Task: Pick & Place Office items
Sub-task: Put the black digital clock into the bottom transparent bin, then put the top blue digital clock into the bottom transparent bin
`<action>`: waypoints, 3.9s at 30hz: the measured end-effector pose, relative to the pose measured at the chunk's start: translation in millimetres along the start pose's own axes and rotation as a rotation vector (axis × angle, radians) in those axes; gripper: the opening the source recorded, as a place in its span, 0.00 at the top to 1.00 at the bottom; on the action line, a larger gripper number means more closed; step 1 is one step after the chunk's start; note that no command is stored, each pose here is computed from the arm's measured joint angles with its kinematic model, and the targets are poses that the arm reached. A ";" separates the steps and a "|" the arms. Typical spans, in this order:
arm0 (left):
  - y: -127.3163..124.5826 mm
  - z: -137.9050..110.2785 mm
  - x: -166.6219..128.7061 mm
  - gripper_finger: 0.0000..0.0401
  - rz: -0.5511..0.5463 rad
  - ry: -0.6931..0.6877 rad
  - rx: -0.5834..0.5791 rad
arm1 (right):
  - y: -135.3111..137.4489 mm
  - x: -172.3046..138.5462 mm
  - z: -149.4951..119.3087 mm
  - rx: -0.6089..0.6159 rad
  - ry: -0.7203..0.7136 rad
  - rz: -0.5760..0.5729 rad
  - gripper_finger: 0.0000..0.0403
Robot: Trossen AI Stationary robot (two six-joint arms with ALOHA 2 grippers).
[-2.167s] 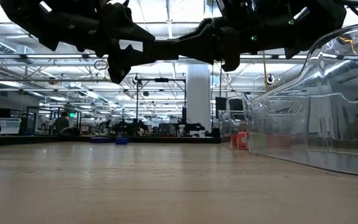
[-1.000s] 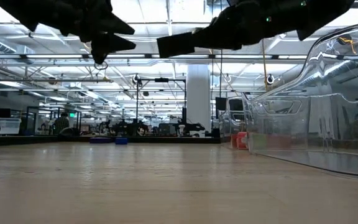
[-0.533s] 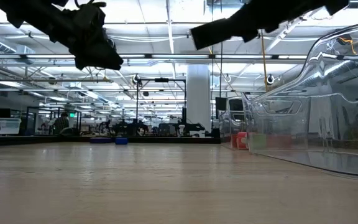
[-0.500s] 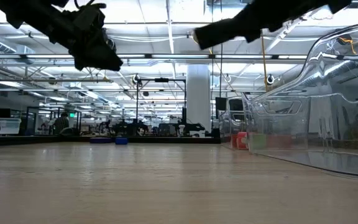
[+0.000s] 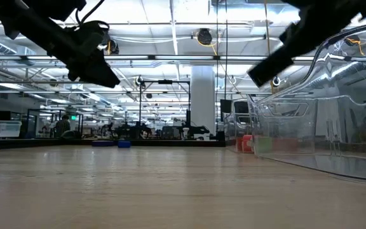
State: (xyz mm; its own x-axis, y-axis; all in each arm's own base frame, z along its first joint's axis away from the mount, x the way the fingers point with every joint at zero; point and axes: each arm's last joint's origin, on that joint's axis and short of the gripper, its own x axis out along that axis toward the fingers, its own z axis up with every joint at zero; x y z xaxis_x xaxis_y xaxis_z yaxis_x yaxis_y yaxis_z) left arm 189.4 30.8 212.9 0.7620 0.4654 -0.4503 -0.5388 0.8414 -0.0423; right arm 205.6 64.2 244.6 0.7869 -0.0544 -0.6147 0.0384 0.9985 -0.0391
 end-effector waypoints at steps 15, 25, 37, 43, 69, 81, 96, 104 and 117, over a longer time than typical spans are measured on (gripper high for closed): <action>8.3 18.5 2.7 0.57 0.027 -0.159 0.008 | 3.8 13.0 -43.9 0.184 0.104 -0.021 0.84; 7.3 28.5 0.8 0.64 0.015 -0.258 0.003 | 4.3 19.5 -51.2 0.254 0.044 0.003 0.81; 7.1 30.6 0.2 0.65 0.011 -0.279 -0.004 | 5.8 19.5 -45.3 0.276 -0.013 0.024 0.69; 7.0 30.6 0.2 0.61 0.011 -0.279 -0.003 | 5.9 19.5 -35.0 0.265 -0.108 0.049 0.64; 48.1 -3.6 26.4 0.54 0.439 0.023 -0.167 | 9.6 7.9 1.7 0.029 -0.496 0.087 0.64; 111.0 -11.1 76.4 0.23 0.495 0.206 -0.299 | 9.4 6.2 5.0 0.021 -0.533 0.084 0.65; 152.0 -27.9 106.3 0.30 0.501 0.313 -0.406 | 9.5 6.4 4.5 0.020 -0.528 0.086 0.64; 156.7 -18.8 108.4 0.34 0.620 0.352 -0.379 | 9.5 6.9 3.7 0.033 -0.517 0.089 0.64; 181.3 -11.6 120.3 0.35 0.522 0.492 -0.454 | 9.5 6.6 4.3 0.025 -0.524 0.088 0.65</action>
State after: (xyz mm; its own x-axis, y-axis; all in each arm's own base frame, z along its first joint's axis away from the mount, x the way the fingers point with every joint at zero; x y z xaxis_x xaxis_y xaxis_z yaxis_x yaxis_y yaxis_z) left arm 179.3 236.1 140.7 0.1887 0.5024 -0.8438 -0.9500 0.3111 -0.0271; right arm 213.8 73.4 243.6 0.9898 0.0340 -0.1383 -0.0319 0.9993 0.0178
